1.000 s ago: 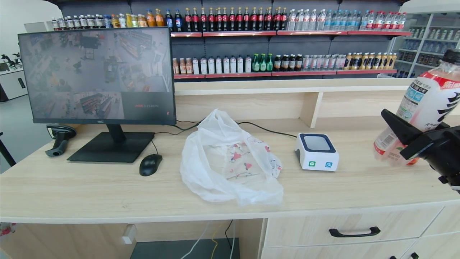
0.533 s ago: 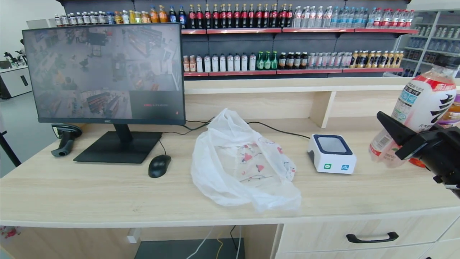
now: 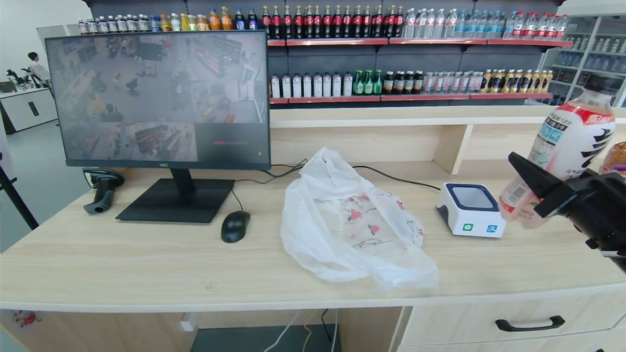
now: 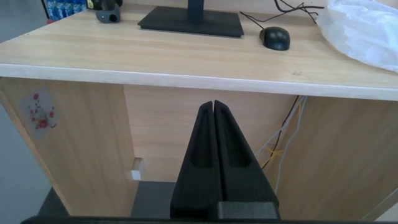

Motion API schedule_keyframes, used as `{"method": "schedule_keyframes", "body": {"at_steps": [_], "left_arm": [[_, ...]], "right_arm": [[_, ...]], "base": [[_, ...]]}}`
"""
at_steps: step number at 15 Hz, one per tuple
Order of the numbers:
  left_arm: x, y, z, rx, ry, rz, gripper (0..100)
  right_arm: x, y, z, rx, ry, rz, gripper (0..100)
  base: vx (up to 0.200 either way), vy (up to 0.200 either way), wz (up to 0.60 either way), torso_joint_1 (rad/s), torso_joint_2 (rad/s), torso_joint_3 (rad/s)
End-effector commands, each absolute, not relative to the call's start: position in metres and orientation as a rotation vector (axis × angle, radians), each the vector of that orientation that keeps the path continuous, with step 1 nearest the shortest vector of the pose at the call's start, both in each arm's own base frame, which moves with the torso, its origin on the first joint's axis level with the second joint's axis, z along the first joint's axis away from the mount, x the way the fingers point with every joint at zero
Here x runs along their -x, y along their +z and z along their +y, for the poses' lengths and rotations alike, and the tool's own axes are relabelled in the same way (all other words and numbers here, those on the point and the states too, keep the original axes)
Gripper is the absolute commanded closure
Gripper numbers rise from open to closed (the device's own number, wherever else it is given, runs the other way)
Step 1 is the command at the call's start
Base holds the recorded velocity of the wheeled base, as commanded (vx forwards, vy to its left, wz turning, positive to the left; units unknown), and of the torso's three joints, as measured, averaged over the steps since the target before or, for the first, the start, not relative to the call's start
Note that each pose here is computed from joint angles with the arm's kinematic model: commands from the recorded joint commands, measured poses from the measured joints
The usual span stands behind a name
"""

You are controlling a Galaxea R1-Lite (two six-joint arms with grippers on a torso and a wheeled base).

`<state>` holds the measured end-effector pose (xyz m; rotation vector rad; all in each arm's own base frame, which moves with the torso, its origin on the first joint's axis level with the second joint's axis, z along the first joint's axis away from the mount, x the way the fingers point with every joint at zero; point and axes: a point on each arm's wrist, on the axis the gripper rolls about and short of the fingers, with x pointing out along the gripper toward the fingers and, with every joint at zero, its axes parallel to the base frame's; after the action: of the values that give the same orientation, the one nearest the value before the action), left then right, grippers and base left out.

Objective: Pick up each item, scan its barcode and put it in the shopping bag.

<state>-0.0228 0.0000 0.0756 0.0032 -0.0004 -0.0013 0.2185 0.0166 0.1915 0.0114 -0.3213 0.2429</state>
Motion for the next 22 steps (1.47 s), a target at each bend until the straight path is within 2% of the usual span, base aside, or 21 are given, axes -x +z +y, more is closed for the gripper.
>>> {"method": "schedule_keyframes", "body": {"at_steps": [1,7,16,22], "left_arm": [[0.023,0.076,0.0,-0.003,0.0,-0.002,100],[0.023,0.076,0.0,-0.005,-0.002,-0.002,100],[0.023,0.076,0.0,-0.005,0.0,-0.002,100],[0.023,0.076,0.0,-0.005,0.0,-0.002,100]], "right_arm": [[-0.221,0.189,0.017,-0.012,0.242,-0.314,100],[-0.227,0.186,0.018,-0.008,0.246,-0.301,100],[-0.274,0.136,0.039,-0.035,0.315,-0.111,100],[-0.294,0.118,0.052,-0.043,0.351,-0.063,100]], "base": [[0.0,0.0,0.6,0.002,0.0,-0.002],[0.0,0.0,0.6,0.002,0.01,0.0],[0.0,0.0,0.0,0.0,0.0,0.0],[0.0,0.0,0.0,0.0,0.0,0.0]]}}
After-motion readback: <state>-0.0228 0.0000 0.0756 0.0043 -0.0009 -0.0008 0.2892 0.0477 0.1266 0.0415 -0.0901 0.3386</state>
